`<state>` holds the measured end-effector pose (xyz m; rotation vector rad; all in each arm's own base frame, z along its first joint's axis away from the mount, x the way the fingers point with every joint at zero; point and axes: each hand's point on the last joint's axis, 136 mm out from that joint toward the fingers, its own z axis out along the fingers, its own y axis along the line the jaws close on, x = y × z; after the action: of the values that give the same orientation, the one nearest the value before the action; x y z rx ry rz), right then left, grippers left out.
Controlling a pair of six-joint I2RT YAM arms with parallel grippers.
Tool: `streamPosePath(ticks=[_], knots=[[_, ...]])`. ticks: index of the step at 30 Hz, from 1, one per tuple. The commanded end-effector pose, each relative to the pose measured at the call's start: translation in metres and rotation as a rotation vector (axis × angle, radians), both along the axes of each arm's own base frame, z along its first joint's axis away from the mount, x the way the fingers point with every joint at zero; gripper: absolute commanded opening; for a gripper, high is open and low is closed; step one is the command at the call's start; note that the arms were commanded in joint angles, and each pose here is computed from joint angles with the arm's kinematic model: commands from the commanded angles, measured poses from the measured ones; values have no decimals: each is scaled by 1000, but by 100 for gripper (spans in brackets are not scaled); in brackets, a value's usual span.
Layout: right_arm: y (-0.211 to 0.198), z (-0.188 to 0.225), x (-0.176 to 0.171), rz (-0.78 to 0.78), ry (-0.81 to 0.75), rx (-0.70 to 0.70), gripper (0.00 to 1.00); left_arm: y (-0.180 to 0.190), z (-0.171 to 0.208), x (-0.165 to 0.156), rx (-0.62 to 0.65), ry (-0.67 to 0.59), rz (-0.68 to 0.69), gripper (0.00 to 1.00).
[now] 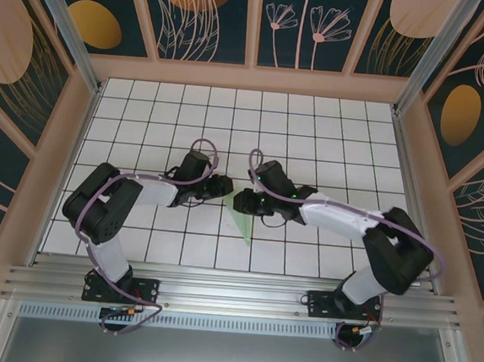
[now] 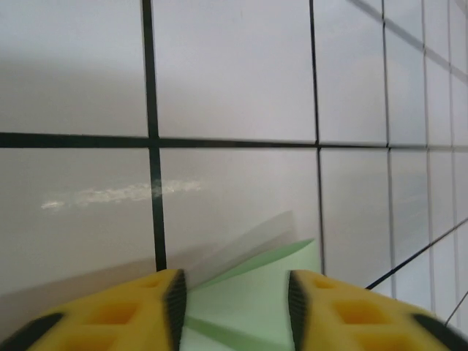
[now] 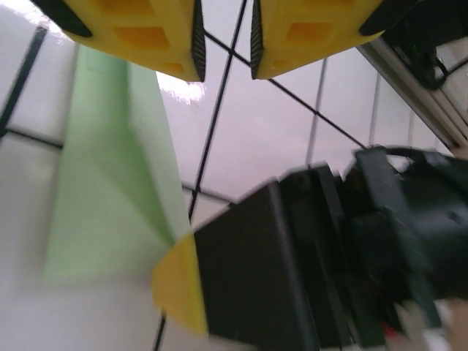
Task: Fold a paper plane with a square sheet of paper (pick it up from the middle)
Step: Fold the wing for the fifth time at the center of the table, then turn over a paper plane at the center of the table.
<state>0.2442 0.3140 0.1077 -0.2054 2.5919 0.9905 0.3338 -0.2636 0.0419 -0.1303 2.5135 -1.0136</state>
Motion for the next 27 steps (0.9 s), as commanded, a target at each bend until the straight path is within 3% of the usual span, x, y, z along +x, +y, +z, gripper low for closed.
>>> streamPosePath(ticks=[1, 4, 7, 15, 21, 27], knots=[[-49, -18, 19, -191, -15, -92, 29, 8, 48, 16, 15, -99, 67, 56], [-64, -23, 25, -246, -5, -56, 33, 27, 50, 10, 97, -61, 145, 67], [-64, -26, 26, -242, 2, -45, 35, 37, 46, -4, 164, -11, 196, 72], [-72, -40, 29, -293, 16, -65, 37, 9, 38, -29, 319, 92, 192, 79], [-91, -49, 29, -366, 24, -82, 38, -1, 29, -38, 556, 146, 218, 81], [-101, -55, 26, -389, 28, -82, 38, -17, 15, -47, 657, 180, 170, 77]])
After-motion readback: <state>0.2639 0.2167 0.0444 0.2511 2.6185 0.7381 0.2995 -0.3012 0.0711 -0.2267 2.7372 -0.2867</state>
